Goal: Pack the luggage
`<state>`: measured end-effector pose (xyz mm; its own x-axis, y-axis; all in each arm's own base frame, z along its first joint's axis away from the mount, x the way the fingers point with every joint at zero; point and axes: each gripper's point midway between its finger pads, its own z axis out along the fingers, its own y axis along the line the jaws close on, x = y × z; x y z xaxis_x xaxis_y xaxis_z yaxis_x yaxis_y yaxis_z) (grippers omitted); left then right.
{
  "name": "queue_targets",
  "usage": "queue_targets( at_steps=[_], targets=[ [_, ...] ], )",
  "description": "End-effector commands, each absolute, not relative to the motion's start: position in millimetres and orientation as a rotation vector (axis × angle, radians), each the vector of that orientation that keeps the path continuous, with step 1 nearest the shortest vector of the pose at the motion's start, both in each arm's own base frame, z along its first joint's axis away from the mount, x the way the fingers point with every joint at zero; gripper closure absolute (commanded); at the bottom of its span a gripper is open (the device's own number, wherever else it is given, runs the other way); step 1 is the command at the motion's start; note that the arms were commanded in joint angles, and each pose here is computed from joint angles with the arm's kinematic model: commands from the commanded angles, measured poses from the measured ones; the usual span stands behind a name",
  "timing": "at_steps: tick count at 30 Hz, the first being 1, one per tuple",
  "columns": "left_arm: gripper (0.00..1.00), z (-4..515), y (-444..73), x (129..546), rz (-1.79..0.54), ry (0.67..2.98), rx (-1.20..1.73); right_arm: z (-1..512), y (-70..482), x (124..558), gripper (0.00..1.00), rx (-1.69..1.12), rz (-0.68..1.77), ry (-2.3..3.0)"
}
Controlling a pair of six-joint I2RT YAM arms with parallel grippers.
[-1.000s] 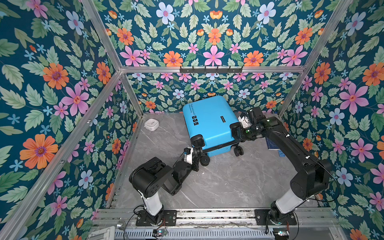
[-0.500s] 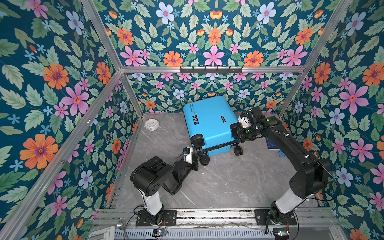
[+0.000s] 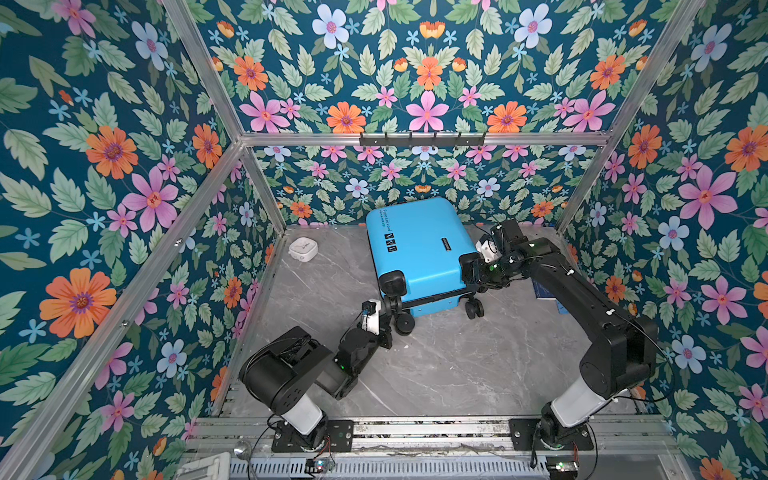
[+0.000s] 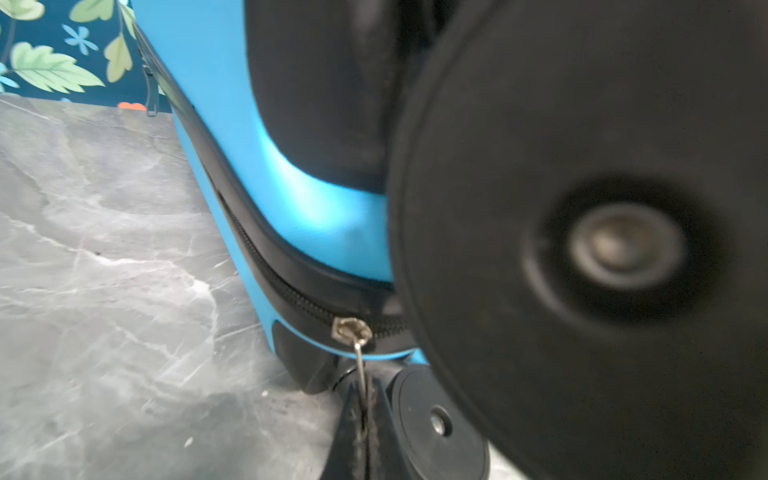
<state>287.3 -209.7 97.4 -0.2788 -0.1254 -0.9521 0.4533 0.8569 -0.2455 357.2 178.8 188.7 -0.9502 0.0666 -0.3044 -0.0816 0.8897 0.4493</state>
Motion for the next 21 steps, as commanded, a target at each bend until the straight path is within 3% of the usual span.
queue_targets(
  at_steps=[1, 21],
  targets=[
    [1.00, 114.2, -221.0, 278.5, -0.570, 1.707, 0.302, 200.5, 197.3, 362.8, 1.00, 0.119, 0.833, 2.680],
    [1.00, 151.5, -281.0, 259.3, -0.561, 1.620, 0.428, 196.8, 212.3, 350.8, 1.00, 0.242, 0.867, 2.651]
  ],
)
